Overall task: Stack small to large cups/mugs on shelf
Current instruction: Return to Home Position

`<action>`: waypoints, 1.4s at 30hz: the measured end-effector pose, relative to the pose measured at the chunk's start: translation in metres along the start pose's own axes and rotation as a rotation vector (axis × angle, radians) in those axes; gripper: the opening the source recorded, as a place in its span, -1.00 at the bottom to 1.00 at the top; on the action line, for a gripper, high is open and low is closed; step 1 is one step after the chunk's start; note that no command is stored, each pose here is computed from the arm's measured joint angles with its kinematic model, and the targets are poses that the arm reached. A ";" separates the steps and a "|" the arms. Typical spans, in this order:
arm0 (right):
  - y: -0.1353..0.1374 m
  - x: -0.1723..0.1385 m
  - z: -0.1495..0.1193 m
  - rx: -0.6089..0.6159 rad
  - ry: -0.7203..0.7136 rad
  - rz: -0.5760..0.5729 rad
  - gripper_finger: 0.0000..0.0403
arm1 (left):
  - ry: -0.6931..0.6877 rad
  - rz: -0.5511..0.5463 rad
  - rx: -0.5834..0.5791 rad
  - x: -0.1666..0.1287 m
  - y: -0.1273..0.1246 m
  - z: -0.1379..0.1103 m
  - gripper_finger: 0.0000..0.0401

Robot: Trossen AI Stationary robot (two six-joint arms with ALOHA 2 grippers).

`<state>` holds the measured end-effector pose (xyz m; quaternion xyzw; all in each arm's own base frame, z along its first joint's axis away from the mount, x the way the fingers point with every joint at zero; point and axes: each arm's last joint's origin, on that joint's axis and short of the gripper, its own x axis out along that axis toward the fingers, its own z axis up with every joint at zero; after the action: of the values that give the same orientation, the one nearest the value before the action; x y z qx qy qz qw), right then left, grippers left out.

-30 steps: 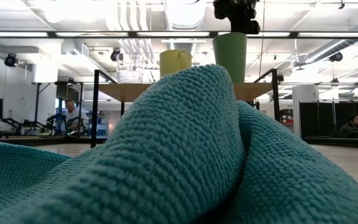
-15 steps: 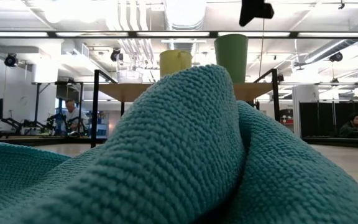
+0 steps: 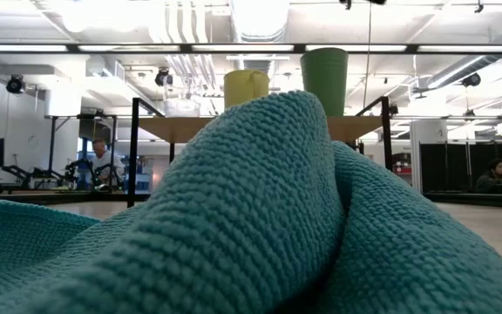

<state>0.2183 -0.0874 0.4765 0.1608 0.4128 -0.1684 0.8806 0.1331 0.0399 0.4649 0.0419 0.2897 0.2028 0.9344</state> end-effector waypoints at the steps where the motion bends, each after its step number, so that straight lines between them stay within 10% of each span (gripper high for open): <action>1: 0.004 -0.003 0.001 -0.025 -0.034 0.029 -0.89 | -0.004 0.001 -0.033 -0.003 0.001 -0.002 -0.77; 25: 0.033 -0.002 -0.105 -0.137 -0.571 0.412 -0.89 | -0.431 -0.026 -0.309 -0.111 0.015 -0.078 -0.77; 42: 0.016 0.063 -0.194 -0.190 -0.750 0.590 -0.89 | -0.617 -0.064 -0.470 -0.077 -0.004 -0.197 -0.77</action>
<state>0.1328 -0.0011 0.3112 0.1182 0.0172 0.0806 0.9896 -0.0329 -0.0026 0.3414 -0.1232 -0.0580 0.2124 0.9677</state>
